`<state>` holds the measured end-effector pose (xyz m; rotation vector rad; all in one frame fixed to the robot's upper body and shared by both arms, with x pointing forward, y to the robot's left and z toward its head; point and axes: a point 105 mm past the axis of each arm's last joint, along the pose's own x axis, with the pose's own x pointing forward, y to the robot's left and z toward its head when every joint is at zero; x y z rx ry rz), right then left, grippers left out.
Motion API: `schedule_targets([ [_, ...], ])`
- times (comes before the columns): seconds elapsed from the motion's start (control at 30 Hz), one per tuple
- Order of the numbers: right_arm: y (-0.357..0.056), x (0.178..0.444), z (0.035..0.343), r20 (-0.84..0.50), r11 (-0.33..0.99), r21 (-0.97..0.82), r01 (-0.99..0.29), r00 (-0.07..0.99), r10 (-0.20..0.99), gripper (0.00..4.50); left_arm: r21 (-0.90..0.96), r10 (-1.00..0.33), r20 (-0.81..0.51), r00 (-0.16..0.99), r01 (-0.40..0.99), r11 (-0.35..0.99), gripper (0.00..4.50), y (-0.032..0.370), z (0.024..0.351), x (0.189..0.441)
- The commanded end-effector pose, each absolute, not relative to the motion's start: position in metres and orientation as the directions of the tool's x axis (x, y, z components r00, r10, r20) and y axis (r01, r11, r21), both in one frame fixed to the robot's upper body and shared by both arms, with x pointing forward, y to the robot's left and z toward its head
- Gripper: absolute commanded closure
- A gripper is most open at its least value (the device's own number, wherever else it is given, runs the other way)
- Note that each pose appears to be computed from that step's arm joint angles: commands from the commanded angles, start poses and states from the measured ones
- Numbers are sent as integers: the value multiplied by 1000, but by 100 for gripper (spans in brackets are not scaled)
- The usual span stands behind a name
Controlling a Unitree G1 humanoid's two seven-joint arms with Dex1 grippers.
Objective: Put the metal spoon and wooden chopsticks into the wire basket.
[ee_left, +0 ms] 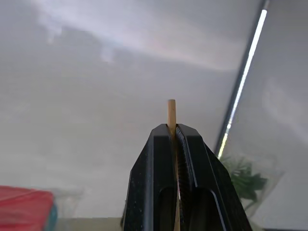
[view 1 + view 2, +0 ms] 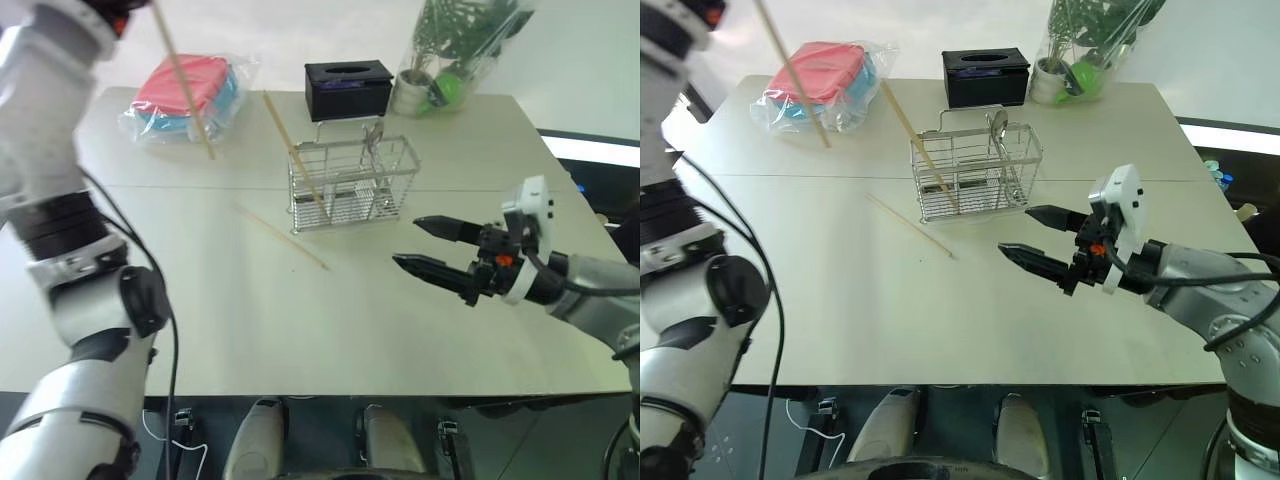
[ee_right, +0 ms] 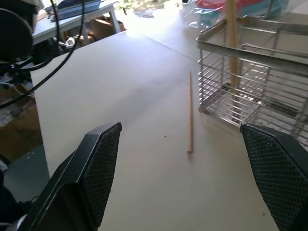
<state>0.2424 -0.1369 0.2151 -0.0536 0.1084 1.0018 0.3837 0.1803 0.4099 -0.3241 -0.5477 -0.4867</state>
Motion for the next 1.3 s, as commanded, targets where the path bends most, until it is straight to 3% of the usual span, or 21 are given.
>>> schedule_targets([
  [0.03, -136, 236, 222, -81, 553, -31, -833, 553, 829, 41, -180, -364, 638, 679, 591, 787, 449, 156, 436, 383],
  [0.27, -139, 230, 222, -60, 594, -24, -804, 594, 802, 41, -130, -451, 636, 625, 664, 737, 449, 114, 433, 392],
  [0.57, -133, 234, 230, -9, 639, 11, -769, 639, 769, 41, 4, -524, 588, 617, 645, 764, 449, 75, 381, 400],
  [0.97, -130, 239, 241, 15, 657, 38, -753, 658, 753, 41, 8, -501, 558, 661, 599, 800, 449, 74, 352, 406],
  [1.0, -130, 240, 242, 18, 659, 39, -751, 660, 751, 41, -8, -496, 558, 665, 601, 799, 382, 74, 351, 407],
  [1.03, -131, 241, 242, 20, 660, 40, -750, 661, 750, 41, -19, -491, 558, 668, 603, 798, 349, 75, 351, 407],
  [1.23, -132, 244, 241, 19, 661, 42, -749, 662, 749, 41, -112, -454, 518, 725, 584, 804, 40, 99, 346, 415],
  [1.27, -133, 244, 241, 18, 662, 42, -749, 663, 749, 41, -114, -451, 511, 732, 578, 808, 4, 108, 349, 414],
  [1.3, -133, 244, 241, 18, 661, 42, -749, 663, 749, 41, -114, -454, 506, 734, 578, 808, 4, 115, 353, 412],
])
